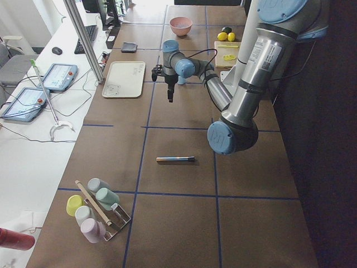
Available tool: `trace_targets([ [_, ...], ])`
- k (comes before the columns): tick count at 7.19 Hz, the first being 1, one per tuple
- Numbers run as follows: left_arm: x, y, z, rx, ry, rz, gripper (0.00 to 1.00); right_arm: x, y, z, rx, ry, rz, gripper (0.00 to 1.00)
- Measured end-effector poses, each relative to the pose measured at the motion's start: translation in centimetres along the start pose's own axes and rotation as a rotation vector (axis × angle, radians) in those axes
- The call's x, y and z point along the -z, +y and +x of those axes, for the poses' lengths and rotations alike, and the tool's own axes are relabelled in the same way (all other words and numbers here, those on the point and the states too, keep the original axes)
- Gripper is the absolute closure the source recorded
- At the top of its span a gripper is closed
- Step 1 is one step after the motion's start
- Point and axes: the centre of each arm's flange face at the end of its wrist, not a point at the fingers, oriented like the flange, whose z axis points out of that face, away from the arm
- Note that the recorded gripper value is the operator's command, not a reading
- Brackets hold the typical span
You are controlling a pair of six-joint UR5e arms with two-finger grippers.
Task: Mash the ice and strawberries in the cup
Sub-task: 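Move the left gripper back toward the steel muddler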
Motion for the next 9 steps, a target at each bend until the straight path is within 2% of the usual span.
trace_targets([
  [2, 1.9, -1.0, -14.0, -0.093, -0.003, -0.026, 0.00, 0.0, 0.0, 0.0, 0.000, 0.000, 0.000, 0.01],
  [4, 2.8, 0.5, -24.7, -0.135, 0.021, -0.047, 0.00, 0.0, -0.1, 0.0, 0.001, 0.000, 0.001, 0.01],
  [6, 0.8, 2.4, -30.0, -0.111, 0.034, -0.040, 0.00, 0.1, -0.1, 0.0, 0.001, 0.000, 0.002, 0.01],
  [9, -5.0, 1.6, -32.1, 0.051, 0.072, 0.042, 0.00, 0.1, -0.1, -0.1, 0.002, -0.001, 0.003, 0.01],
])
